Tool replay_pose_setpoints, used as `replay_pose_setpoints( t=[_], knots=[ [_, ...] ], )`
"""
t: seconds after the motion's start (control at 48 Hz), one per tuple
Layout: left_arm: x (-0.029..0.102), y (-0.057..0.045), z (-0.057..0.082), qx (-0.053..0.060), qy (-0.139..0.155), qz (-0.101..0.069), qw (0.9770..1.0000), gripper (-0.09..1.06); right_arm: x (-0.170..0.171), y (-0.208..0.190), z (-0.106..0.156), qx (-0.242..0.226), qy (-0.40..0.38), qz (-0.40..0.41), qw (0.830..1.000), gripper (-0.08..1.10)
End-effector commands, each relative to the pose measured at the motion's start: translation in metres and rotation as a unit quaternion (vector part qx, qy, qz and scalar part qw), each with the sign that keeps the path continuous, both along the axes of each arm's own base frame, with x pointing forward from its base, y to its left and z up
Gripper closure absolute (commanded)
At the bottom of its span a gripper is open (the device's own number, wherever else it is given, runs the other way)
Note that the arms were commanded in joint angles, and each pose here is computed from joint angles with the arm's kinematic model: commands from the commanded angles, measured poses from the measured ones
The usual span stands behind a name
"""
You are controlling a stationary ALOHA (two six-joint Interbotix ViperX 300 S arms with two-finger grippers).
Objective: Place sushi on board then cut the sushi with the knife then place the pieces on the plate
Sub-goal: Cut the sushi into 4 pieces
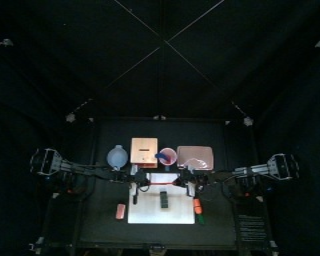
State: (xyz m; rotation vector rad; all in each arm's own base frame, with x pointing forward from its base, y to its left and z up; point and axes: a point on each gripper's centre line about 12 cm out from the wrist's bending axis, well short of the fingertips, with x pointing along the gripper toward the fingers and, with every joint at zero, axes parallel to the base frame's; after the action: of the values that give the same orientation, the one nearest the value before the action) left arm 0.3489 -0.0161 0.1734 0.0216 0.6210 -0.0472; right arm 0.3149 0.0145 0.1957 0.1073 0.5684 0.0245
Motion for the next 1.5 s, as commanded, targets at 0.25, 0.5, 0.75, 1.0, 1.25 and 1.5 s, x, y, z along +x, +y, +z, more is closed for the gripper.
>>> replay_pose_setpoints(
  t=[0.25, 0.5, 0.75, 1.0, 1.25, 1.5],
  knots=[
    [0.014, -0.016, -0.006, -0.010, 0.005, -0.012, 0.9999, 0.52, 0.001, 0.023, -0.011, 0.019, 0.040, 0.010, 0.999, 0.68],
    [0.021, -0.038, -0.013, -0.026, 0.016, -0.027, 0.9992, 0.52, -0.002, 0.033, -0.015, 0.034, 0.049, 0.014, 0.998, 0.68],
    [0.024, -0.045, -0.018, -0.029, 0.022, -0.032, 0.9988, 0.52, -0.006, 0.031, -0.024, 0.030, 0.077, 0.006, 0.997, 0.68],
    [0.029, -0.047, -0.023, -0.028, 0.027, -0.034, 0.9987, 0.52, -0.007, 0.029, -0.036, 0.026, 0.106, -0.003, 0.994, 0.68],
    [0.031, -0.049, -0.027, -0.029, 0.032, -0.035, 0.9984, 0.52, -0.007, 0.028, -0.041, 0.024, 0.119, -0.006, 0.993, 0.68],
    [0.032, -0.050, -0.029, -0.029, 0.034, -0.035, 0.9984, 0.52, -0.008, 0.026, -0.043, 0.021, 0.126, -0.008, 0.992, 0.68]
  ],
)
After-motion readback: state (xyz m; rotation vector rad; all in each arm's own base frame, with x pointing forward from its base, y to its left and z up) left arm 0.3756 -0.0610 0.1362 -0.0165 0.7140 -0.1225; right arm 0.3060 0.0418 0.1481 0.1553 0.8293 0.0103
